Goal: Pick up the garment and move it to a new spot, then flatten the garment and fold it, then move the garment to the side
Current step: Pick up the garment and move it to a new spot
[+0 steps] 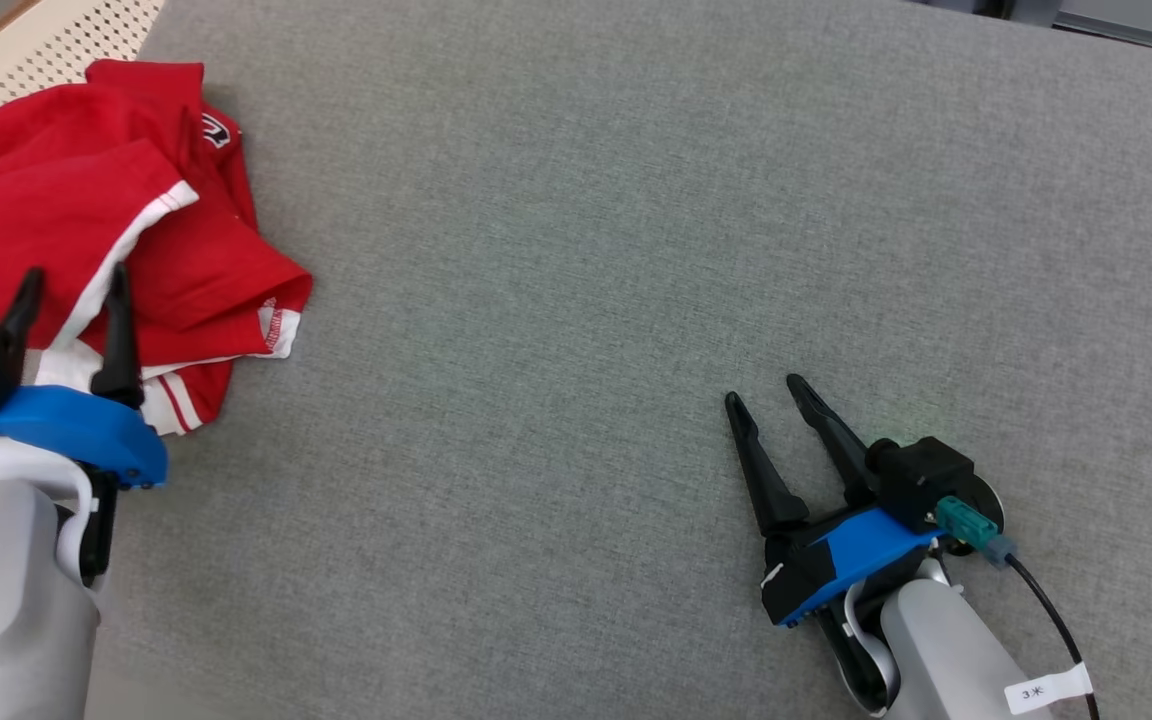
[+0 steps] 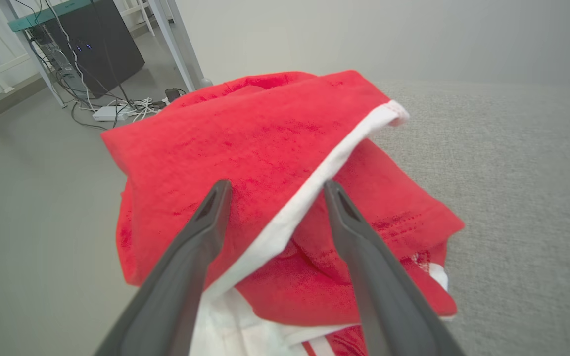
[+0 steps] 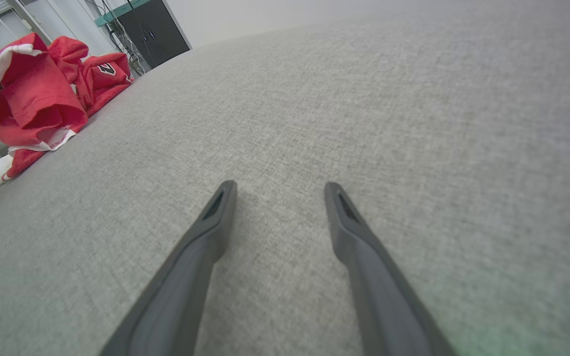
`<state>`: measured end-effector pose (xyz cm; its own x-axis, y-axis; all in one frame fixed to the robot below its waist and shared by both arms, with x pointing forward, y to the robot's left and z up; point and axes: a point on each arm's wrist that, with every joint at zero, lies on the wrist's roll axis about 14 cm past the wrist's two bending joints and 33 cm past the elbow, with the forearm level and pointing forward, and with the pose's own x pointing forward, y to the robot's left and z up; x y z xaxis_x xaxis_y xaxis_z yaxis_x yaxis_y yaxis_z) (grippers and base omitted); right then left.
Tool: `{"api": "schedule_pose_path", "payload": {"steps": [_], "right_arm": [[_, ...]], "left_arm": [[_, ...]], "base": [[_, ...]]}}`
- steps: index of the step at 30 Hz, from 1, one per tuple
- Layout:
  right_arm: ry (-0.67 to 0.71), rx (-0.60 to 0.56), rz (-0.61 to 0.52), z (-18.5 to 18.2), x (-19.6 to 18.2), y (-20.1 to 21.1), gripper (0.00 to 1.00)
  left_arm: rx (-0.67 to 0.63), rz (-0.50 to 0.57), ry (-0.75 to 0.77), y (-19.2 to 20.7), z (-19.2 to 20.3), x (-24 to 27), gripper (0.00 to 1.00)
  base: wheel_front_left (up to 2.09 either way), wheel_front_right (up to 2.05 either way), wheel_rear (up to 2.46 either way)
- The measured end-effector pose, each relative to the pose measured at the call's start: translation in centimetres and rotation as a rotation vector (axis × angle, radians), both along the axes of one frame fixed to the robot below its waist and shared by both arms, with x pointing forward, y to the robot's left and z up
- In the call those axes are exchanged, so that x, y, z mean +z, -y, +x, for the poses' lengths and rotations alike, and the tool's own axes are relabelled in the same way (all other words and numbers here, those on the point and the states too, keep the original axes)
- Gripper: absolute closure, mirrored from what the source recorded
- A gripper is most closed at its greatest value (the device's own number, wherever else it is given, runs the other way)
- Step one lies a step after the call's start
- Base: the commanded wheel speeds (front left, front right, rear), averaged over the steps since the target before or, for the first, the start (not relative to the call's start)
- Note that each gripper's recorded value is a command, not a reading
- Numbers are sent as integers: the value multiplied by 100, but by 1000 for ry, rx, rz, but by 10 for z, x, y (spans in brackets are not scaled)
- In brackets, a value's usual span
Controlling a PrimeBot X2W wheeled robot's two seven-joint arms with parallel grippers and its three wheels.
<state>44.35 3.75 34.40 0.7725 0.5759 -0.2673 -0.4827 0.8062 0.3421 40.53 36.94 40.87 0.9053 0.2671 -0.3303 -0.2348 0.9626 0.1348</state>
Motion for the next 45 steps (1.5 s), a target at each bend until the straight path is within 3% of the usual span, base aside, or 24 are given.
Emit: {"api": "schedule_pose_path", "payload": {"steps": [9,10,11,15,24,29,34,45], "right_arm": [[-6,-15,8,3,-2,3,0],[-5,-14,10,3,-1,3,0],[-5,-14,12,3,0,3,0],[-10,-33,25,4,5,7,0],[-26,-70,-2,-21,23,34,0],[-44,-121,-5,-45,30,55,0],[-55,-207,-2,-61,33,86,0],[-79,-503,2,-87,32,179,0]], "left_arm": [[46,35,-64,-16,11,-13,1],[52,32,-59,-17,13,-12,67],[59,26,-48,-18,16,-10,100],[60,12,35,-18,28,12,100],[-146,35,366,46,40,120,100],[-329,-38,506,119,45,160,100],[-542,-176,602,214,56,185,100],[-1013,-500,551,426,49,176,100]], "base": [[0,0,0],[0,0,0],[0,0,0],[0,0,0],[0,0,0],[0,0,0],[0,0,0],[0,0,0]]}}
